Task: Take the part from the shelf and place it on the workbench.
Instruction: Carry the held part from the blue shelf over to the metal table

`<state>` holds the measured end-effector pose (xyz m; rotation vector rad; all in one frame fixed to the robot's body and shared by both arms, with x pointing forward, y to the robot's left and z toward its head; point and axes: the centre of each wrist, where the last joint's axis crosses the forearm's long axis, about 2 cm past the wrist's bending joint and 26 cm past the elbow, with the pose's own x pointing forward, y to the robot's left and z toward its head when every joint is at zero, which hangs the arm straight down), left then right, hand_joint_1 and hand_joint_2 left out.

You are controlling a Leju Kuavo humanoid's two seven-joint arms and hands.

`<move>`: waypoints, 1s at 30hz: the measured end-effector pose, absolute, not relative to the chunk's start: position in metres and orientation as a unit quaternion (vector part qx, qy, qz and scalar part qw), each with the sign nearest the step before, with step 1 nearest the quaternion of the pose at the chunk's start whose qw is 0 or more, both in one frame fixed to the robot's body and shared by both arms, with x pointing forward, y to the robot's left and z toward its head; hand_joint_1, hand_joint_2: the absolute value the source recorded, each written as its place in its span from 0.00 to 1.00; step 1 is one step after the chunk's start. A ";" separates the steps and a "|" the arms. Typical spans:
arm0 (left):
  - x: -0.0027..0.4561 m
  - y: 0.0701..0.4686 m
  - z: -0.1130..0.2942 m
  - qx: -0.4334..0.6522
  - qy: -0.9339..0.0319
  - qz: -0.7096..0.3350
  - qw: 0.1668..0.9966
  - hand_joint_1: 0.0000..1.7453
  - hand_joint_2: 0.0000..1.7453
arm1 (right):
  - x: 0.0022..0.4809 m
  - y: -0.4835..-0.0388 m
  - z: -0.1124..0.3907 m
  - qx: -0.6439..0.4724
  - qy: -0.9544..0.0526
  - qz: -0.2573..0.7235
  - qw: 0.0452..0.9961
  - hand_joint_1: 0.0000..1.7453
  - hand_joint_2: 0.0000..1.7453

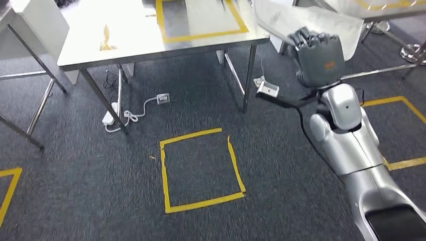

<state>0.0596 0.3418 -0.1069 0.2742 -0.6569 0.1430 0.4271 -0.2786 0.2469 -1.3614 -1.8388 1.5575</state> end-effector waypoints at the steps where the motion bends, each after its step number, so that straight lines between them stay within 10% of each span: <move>1: 0.060 0.342 -0.107 0.134 -0.322 0.070 0.935 0.00 1.00 | 0.428 -0.278 0.248 -0.484 -0.654 0.552 0.184 1.00 1.00; 30: 0.057 0.335 -0.108 0.128 -0.323 0.076 0.935 0.00 1.00 | 0.434 -0.272 0.253 -0.470 -0.661 0.561 0.168 1.00 1.00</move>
